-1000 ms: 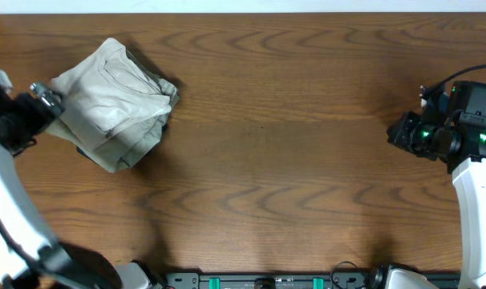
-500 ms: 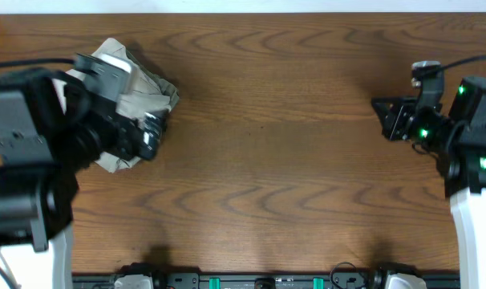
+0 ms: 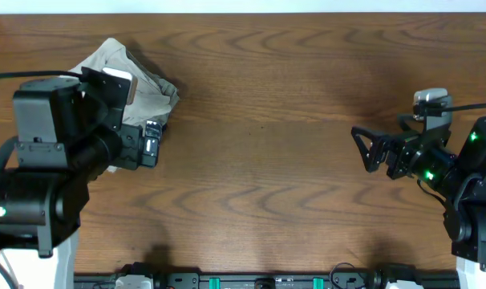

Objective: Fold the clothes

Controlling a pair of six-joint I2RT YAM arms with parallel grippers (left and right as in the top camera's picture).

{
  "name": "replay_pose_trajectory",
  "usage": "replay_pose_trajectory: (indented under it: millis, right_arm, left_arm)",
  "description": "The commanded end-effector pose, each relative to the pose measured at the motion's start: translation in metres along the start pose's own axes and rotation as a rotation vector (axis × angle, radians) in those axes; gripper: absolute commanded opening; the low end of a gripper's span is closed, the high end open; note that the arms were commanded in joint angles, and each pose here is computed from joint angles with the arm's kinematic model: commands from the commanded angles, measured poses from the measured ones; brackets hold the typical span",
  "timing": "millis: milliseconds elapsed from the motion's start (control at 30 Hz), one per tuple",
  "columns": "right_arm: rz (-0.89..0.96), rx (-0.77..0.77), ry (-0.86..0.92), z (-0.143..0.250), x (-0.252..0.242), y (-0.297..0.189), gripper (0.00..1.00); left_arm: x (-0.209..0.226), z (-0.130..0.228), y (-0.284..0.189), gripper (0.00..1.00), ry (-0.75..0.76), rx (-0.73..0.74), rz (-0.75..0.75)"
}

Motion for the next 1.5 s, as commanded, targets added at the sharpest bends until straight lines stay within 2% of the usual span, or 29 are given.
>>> replay_pose_trajectory:
  millis: [0, 133, 233, 467, 667, 767, 1033, 1467]
  right_arm:
    - [-0.011, 0.011, -0.008, 0.002, 0.004, -0.002, 0.99]
    - [-0.126, 0.027, 0.052, 0.006, 0.019, -0.003, 0.99]
    - [-0.111, 0.034, 0.053, 0.008, 0.017, -0.003, 0.99]
    - [0.068, 0.111, 0.070, 0.025, -0.002, -0.006, 0.99]
    - [0.292, 0.041, -0.009, 0.026, -0.016, -0.033, 0.99]
    - [0.336, -0.022, -0.082, 0.030, -0.012, -0.047, 0.99]
    - [0.358, -0.093, -0.172, 0.073, 0.000, -0.059, 0.99]
    - [0.337, -0.067, -0.160, 0.157, -0.015, -0.013, 0.99]
  left_arm:
    - [0.002, 0.001, 0.005, 0.98, -0.019, 0.016, -0.019]
    - [0.003, 0.001, 0.006, 0.98, -0.019, 0.020, -0.019]
    - [0.003, 0.001, 0.006, 0.98, -0.019, 0.020, -0.019]
    - [0.003, 0.001, 0.006, 0.98, -0.019, 0.020, -0.019]
    - [0.003, 0.001, 0.006, 0.98, -0.019, 0.020, -0.019]
    - [0.003, 0.001, 0.006, 0.98, -0.019, 0.020, -0.019]
    - [0.003, 0.001, 0.006, 0.98, -0.019, 0.020, -0.019]
    - [0.003, 0.001, 0.006, 0.98, -0.019, 0.020, -0.019]
Point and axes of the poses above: each gripper's point midway between its finger pads, its own y axis out along the fingers, its own x axis along the line the jaws close on, z = x × y, the point moved 4 cm from there along -y, back along the fingers, and after that the axes turned 10 degrees about -y, right-handed, at the moved point
